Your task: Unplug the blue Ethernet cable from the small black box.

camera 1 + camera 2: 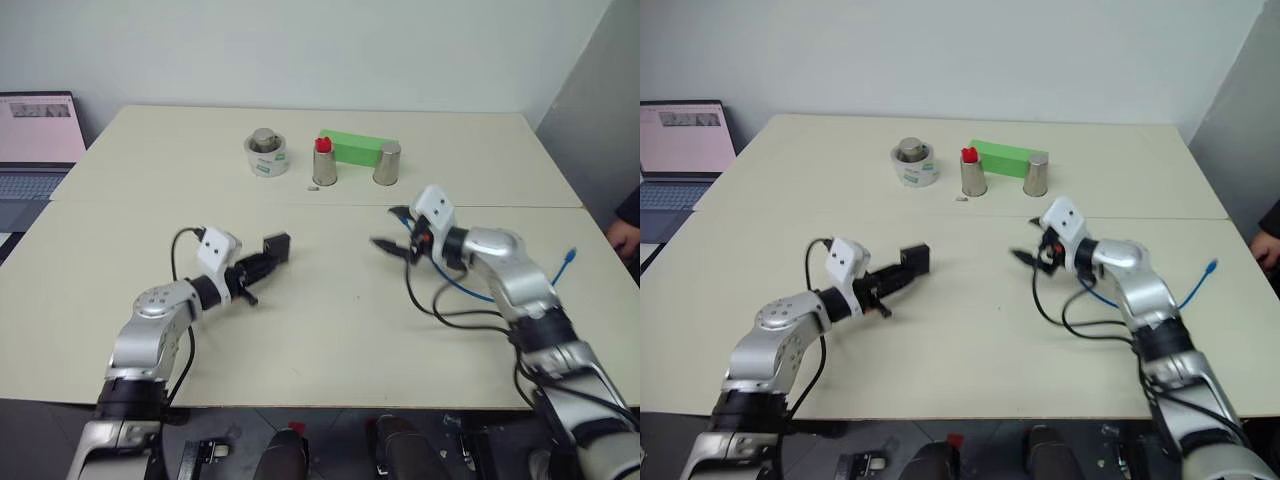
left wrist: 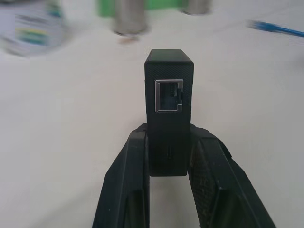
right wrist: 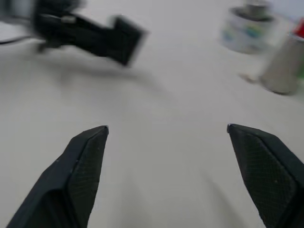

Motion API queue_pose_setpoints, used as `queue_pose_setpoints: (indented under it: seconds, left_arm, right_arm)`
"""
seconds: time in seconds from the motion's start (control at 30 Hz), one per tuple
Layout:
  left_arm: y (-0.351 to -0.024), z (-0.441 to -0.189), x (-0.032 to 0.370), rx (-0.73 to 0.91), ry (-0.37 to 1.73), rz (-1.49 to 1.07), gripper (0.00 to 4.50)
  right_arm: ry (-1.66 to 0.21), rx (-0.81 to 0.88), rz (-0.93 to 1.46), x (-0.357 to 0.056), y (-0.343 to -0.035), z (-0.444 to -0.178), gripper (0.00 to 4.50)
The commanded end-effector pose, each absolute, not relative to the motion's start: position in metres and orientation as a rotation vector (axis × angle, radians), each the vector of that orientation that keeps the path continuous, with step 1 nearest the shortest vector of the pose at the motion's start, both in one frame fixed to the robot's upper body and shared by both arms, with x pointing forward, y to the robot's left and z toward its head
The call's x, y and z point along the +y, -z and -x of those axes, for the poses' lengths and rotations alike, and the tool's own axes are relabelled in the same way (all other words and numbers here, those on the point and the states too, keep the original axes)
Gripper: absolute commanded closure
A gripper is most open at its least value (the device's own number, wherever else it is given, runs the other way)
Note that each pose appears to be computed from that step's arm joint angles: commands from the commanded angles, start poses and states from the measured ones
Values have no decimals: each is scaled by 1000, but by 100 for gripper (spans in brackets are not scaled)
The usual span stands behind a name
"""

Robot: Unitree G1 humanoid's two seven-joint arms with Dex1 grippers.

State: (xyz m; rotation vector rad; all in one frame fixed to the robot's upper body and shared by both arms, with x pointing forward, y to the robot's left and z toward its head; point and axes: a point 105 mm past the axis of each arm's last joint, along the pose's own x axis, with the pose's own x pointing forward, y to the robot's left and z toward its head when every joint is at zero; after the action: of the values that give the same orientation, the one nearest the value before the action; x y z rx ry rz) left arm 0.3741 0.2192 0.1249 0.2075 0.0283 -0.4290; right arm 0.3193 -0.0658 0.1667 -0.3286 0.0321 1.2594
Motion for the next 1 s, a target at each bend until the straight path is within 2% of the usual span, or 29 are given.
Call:
queue_pose_setpoints:
  seconds: [0.03,0.23,0.3,0.4,0.43,0.53,0.63,0.67,0.7,0.83,0.87,1.0]
  left_arm:
    - [-131,-384,222,-73,339,-238,373]
    - [-104,-398,222,-46,236,-145,373]
    - [-91,-400,227,-13,190,-117,301]
    - [-77,-395,227,8,200,-84,241]
    - [-75,-393,226,11,210,-78,234]
    - [-68,-385,229,26,211,-81,162]
    - [-65,-370,236,56,201,-129,92]
    - [-66,-363,239,65,202,-149,86]
    - [-66,-355,242,90,213,-176,54]
    - [-73,-332,248,149,260,-236,54]
    - [-78,-321,247,177,327,-241,54]
    - [-113,-304,256,189,437,-283,54]
  right_arm:
    - [-1310,-8,352,-50,-180,-302,39]
    - [-1298,11,391,-42,-172,-301,39]
    - [-1282,11,409,-42,-170,-303,35]
    - [-1261,8,417,-43,-169,-305,35]
    - [-1254,8,417,-43,-169,-305,35]
    - [-1241,10,423,-45,-168,-307,35]
    - [-1222,9,424,-46,-168,-308,35]
    - [-1212,8,423,-48,-168,-309,35]
    - [-1199,9,419,-50,-169,-310,35]
    - [-1128,13,402,-63,-169,-316,35]
    - [-1095,17,396,-71,-170,-319,35]
    - [-955,45,376,-111,-173,-331,35]
